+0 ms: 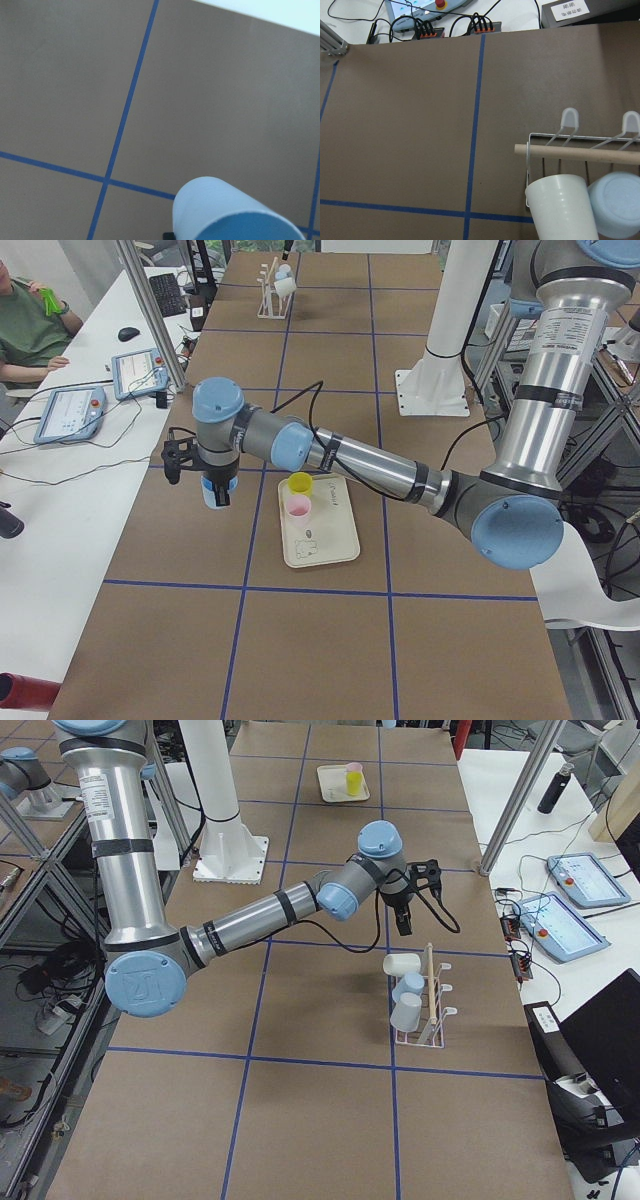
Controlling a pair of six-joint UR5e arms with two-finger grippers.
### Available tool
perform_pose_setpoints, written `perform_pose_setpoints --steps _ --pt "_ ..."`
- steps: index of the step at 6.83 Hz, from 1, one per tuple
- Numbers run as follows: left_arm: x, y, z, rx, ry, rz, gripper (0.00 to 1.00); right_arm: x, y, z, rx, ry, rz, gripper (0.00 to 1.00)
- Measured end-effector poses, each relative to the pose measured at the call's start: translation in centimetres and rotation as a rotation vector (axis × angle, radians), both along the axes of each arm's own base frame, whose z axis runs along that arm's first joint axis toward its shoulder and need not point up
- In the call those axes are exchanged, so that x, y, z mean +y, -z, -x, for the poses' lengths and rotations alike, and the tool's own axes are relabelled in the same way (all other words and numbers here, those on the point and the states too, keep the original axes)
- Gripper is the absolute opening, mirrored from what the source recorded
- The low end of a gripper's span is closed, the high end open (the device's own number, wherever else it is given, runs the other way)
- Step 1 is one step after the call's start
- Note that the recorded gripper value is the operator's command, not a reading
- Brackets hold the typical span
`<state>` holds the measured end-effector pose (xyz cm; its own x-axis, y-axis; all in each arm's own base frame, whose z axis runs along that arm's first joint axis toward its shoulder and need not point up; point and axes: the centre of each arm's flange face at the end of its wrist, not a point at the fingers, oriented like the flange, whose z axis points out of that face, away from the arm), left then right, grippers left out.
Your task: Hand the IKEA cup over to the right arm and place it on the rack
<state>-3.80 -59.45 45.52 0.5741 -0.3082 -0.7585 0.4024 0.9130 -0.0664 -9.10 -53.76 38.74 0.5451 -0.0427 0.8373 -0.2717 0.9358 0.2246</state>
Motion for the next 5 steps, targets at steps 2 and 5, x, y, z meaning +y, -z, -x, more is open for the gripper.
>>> perform_pose_setpoints --steps 2,5 --pt "-1.1 8.0 -6.2 0.115 0.111 0.043 0.00 -0.5 3.6 0.7 -0.108 -0.028 0.070 1.00" --pt "0.9 17.9 -20.5 0.350 0.224 0.125 0.00 -0.5 9.0 5.3 -0.294 -0.073 0.138 1.00"
